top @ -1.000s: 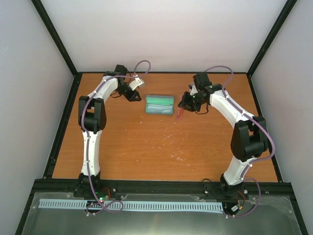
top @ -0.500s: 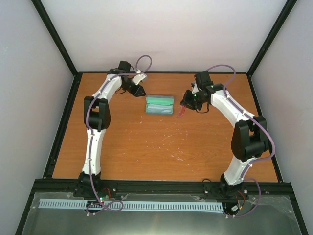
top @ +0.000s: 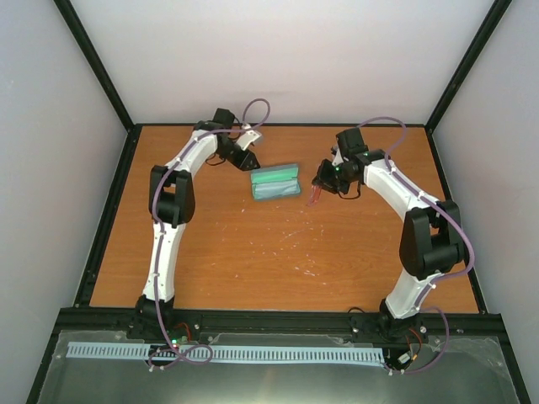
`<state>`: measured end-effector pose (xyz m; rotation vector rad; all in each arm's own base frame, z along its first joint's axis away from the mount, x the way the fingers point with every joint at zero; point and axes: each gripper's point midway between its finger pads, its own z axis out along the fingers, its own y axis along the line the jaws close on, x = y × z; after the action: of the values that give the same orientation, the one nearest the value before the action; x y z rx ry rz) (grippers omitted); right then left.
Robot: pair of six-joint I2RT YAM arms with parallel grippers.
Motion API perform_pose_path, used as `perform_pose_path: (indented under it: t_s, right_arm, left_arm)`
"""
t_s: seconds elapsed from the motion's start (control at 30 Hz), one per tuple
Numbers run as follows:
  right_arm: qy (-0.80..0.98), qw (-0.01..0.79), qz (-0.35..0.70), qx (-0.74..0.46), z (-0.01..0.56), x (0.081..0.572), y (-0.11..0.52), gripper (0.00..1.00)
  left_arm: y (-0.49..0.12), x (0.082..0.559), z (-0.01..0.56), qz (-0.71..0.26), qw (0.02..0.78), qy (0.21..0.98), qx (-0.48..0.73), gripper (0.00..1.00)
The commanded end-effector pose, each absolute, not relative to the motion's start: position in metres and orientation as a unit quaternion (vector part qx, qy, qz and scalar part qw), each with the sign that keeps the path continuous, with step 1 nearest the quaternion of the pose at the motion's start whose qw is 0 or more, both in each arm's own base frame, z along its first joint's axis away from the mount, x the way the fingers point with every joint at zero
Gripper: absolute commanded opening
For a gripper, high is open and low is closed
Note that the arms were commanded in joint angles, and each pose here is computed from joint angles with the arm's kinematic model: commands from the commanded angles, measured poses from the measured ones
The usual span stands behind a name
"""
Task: Organize the sunglasses
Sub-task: Adjust the sunglasses case at the center of the board, then place the sunglasses in the sunglasses case.
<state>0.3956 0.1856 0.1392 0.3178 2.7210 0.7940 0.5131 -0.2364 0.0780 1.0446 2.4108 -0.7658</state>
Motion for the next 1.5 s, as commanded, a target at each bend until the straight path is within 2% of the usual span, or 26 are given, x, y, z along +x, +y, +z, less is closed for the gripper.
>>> perform_pose_path:
  t_s: [0.0,0.37,0.7,1.23,1.47]
  right_arm:
    - [0.935,0.168,0.29,0.113,0.154,0.397,0.184,0.22]
    - [0.929,0.166,0.309,0.113,0.145,0.401,0.191,0.22]
    - [0.922,0.168,0.341,0.072,0.134,0.421,0.214,0.22]
    - [0.905,0.122,0.405,0.052,0.105,0.436,0.269,0.22]
    - [0.911,0.116,0.396,0.029,0.089,0.443,0.275,0.22]
  left_arm:
    - [-0.242,0.491,0.068,-0.301,0.162,0.867,0.363,0.25]
    - [-0.259,0.46,0.064,-0.33,0.136,0.862,0.36,0.23]
    - [-0.271,0.455,0.071,-0.343,0.141,0.857,0.357,0.23]
    - [-0.286,0.451,0.08,-0.361,0.152,0.845,0.364,0.23]
    - [-0.286,0.446,0.082,-0.367,0.155,0.843,0.362,0.23]
